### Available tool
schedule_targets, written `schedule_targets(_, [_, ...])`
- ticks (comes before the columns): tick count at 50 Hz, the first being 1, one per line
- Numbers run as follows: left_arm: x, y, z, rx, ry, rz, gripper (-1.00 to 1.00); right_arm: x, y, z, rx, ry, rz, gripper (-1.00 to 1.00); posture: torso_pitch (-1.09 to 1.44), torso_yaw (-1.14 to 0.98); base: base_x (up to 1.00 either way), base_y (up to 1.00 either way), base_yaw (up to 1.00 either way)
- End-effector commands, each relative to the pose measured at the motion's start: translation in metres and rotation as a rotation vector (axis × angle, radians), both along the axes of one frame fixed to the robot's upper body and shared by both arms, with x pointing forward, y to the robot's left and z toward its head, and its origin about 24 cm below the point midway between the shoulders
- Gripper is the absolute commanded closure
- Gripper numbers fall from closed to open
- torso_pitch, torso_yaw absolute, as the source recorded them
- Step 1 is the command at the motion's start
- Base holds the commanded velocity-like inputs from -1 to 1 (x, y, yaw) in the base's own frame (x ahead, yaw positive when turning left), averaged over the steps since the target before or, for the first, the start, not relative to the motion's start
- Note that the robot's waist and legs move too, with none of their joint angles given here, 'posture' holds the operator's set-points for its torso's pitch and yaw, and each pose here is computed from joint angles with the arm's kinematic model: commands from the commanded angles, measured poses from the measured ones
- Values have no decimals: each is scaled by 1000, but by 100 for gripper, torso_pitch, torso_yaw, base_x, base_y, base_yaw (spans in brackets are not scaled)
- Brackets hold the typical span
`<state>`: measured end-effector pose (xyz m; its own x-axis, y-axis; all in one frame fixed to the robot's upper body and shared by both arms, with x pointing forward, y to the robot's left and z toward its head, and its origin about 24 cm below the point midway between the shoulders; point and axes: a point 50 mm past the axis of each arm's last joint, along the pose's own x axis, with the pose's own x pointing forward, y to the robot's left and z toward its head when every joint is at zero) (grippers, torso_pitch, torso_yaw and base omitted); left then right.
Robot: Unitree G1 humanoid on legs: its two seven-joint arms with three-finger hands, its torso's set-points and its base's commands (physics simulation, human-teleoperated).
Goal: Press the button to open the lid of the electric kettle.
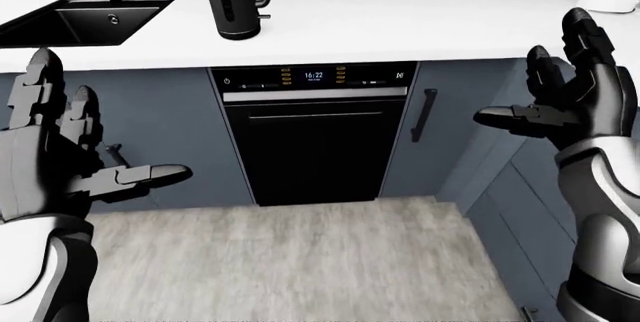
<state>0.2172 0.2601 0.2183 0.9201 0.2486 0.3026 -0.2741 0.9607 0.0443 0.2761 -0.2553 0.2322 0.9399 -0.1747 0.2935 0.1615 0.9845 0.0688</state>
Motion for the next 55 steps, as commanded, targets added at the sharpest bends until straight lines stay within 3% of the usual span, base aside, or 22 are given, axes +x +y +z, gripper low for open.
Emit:
schedule_targets(1, [-5,-3,14,36,-76,-5,-100,-4,2,13,-19,-66,7,-100,0,0,2,17,0])
schedule_targets(55, [-6,-5,14,50,-75,-16,-100,-7,9,5,-52,-48,50,-100,0,0,8,16,0])
